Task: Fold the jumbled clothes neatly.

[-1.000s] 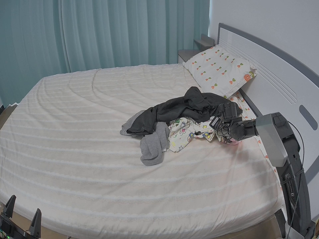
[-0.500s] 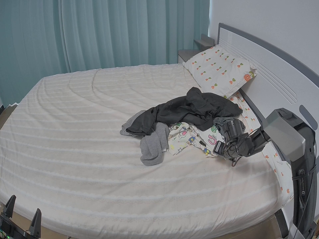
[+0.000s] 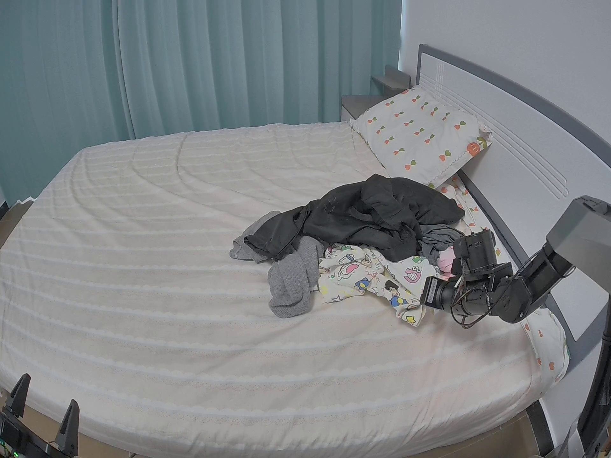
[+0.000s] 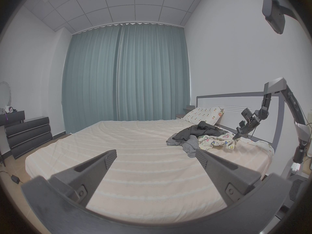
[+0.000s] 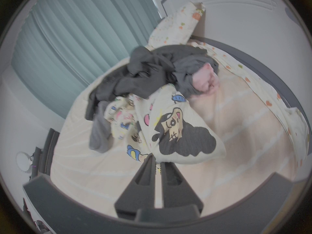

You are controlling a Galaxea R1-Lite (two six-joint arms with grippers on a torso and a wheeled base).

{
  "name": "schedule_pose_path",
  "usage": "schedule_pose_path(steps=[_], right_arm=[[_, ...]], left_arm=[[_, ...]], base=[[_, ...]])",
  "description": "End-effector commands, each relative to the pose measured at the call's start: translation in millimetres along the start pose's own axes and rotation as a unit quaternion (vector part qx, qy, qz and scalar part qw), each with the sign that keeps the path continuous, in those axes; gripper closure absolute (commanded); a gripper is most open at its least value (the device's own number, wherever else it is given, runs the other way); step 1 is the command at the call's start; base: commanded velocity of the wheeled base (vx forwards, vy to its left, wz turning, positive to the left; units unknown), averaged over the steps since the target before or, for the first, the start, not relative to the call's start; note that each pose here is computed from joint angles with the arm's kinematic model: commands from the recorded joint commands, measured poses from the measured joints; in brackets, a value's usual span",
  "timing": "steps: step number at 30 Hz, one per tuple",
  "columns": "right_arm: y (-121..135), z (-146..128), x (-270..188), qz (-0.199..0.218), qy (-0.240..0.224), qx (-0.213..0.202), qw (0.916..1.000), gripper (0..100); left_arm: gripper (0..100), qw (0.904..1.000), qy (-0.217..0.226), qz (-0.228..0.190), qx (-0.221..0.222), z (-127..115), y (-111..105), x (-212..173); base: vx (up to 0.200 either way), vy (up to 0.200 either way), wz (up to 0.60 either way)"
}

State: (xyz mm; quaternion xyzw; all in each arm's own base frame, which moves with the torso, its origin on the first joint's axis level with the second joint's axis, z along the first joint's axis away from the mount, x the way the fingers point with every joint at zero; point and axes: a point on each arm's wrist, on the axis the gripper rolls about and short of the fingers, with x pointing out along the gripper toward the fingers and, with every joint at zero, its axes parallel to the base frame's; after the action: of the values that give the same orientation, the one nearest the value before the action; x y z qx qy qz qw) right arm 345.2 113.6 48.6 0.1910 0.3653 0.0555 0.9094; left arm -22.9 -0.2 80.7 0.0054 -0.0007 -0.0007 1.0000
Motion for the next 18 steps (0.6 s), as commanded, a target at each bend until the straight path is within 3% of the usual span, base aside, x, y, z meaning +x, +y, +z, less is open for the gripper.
schedule_pose_path(steps=[1, 2, 3, 9, 18], right_arm=[[5, -4, -14, 0.011, 0.003, -0.01, 0.9999, 100], [5, -4, -14, 0.011, 0.003, -0.01, 0.9999, 0], [-3, -18, -4, -0.003, 0.031, -0.02, 0.9993, 0], [-23, -54, 23, -0.037, 0.093, -0.041, 0.9941, 0], [-37, -79, 12, -0.021, 0.079, -0.119, 0.9895, 0]], left_arm=[[0, 1.0, 0.005, 0.0, 0.0, -5, 0, 1], [0, 1.0, 0.005, 0.0, 0.0, -5, 0, 1], [0, 1.0, 0.005, 0.0, 0.0, -5, 0, 1], [0, 1.0, 0.004, 0.0, 0.0, -5, 0, 1], [0, 1.0, 0.005, 0.0, 0.0, -5, 0, 1]], base=[[0.0, 0.0, 0.0], [0.0, 0.0, 0.0], [0.0, 0.0, 0.0], [0.0, 0.0, 0.0], [0.0, 0.0, 0.0]])
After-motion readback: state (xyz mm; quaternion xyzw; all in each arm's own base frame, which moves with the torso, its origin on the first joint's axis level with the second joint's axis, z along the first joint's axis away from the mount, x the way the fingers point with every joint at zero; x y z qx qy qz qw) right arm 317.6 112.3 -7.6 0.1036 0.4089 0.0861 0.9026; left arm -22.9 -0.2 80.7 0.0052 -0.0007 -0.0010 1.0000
